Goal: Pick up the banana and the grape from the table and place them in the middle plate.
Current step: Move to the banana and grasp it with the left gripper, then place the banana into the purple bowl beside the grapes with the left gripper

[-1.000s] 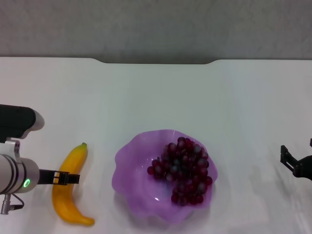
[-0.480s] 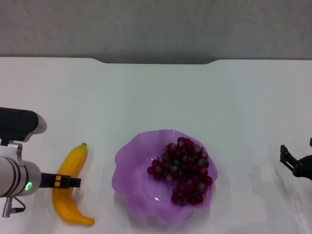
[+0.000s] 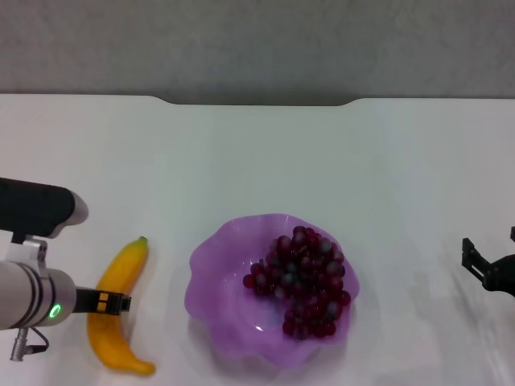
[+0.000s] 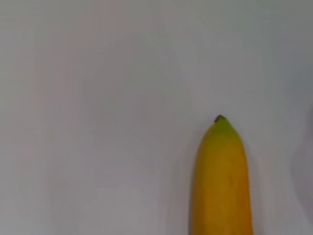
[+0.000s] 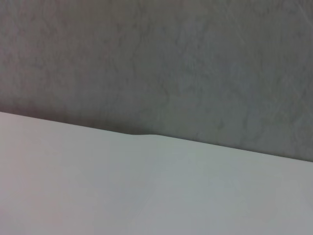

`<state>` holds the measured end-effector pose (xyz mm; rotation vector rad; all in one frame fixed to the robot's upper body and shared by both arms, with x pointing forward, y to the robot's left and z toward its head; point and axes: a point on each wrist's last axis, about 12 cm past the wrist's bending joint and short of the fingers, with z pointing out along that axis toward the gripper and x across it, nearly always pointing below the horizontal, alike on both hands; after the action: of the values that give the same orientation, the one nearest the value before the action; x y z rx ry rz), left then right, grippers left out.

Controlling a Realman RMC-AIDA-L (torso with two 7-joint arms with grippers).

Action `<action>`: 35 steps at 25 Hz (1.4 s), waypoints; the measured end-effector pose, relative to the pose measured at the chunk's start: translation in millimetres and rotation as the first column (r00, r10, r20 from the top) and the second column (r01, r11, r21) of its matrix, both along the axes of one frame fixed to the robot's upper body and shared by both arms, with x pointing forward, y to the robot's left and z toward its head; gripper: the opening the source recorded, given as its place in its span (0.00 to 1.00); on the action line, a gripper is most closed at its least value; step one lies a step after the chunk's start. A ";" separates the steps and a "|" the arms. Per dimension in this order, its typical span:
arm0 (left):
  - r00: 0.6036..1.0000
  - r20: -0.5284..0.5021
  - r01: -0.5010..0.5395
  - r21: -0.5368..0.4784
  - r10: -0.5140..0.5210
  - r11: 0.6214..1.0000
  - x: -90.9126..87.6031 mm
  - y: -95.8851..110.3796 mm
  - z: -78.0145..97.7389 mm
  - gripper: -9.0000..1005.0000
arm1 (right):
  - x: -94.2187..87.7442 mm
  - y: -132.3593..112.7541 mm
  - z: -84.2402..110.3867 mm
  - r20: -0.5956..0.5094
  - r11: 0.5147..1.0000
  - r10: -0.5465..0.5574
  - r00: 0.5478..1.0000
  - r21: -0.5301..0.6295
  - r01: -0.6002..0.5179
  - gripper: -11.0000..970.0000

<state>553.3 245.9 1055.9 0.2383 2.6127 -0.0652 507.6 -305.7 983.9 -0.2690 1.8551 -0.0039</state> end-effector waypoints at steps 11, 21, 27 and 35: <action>1.000 0.011 0.010 0.002 -0.010 1.000 0.7 -1.4 2.2 0.51 | 0.4 0.6 0.3 0.002 1.000 0.002 1.000 0.001 -0.002 0.88; 0.992 0.078 0.100 -0.071 -0.094 0.992 2.1 -3.9 34.5 0.51 | -3.1 -2.5 -2.6 -0.012 1.000 -0.005 1.000 -0.007 0.004 0.88; 0.978 0.118 0.190 -0.167 -0.171 0.967 3.0 0.5 68.8 0.51 | -3.9 -3.7 -3.5 -0.018 1.000 -0.007 1.000 -0.009 0.007 0.88; 0.977 0.084 0.212 -0.290 -0.196 0.933 -5.2 -0.2 86.3 0.52 | -2.2 -2.5 -2.7 -0.016 1.000 -0.001 1.000 -0.011 0.001 0.88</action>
<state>548.1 245.7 1142.1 0.3964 2.4742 -0.5137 505.4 -308.2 981.3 -0.2763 1.8716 -0.0130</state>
